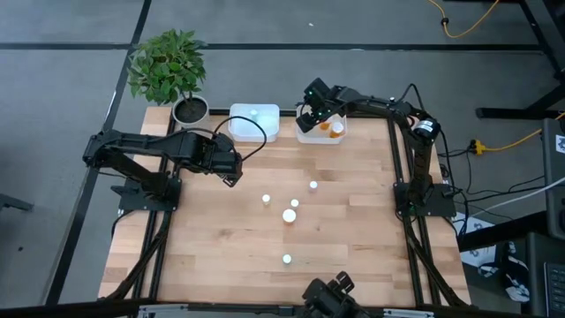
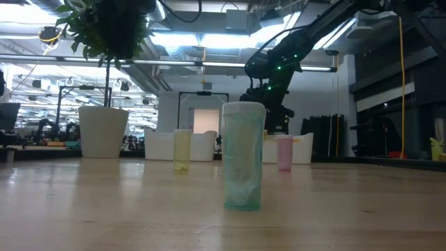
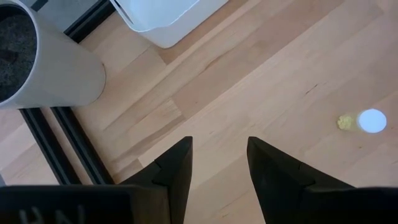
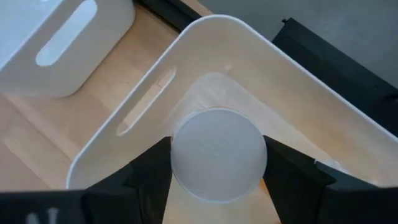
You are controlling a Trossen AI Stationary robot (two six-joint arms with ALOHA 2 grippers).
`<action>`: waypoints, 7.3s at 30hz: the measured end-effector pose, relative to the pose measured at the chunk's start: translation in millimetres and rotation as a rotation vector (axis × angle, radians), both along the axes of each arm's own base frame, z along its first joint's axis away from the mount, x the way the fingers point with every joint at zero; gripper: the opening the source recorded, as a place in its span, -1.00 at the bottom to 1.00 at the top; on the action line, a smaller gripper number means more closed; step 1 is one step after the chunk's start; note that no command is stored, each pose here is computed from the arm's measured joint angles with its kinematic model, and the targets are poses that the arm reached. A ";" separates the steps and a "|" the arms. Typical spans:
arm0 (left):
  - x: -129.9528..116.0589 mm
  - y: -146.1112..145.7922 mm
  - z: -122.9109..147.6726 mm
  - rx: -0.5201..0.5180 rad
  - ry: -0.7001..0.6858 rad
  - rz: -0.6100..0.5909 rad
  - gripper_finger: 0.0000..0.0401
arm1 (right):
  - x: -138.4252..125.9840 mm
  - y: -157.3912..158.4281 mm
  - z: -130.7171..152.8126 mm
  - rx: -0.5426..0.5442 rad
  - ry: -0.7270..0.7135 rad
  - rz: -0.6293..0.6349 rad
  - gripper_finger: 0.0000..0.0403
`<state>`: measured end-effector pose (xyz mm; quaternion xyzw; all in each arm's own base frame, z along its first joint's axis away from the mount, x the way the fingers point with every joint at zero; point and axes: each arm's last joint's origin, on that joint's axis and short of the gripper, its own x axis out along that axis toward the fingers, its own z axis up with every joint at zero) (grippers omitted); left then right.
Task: Pick and place medicine bottles into bin by pill shape (circle, oval)
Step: Put the top orange capsule bottle into the right white bin, then put the orange capsule bottle into the right white bin
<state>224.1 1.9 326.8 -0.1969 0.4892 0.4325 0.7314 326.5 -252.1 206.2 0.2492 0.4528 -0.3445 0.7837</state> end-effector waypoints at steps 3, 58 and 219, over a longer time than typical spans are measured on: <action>0.0 0.0 0.0 0.000 0.000 0.000 -0.27 | -0.5 -0.6 0.0 0.001 0.001 0.005 0.12; 0.1 0.0 -0.1 0.000 -0.001 0.001 -0.27 | 2.0 18.0 54.4 0.157 0.079 0.046 0.34; 0.0 -0.9 -0.5 0.011 0.129 -0.272 -0.27 | 118.1 358.1 -14.1 0.249 0.245 -0.141 0.56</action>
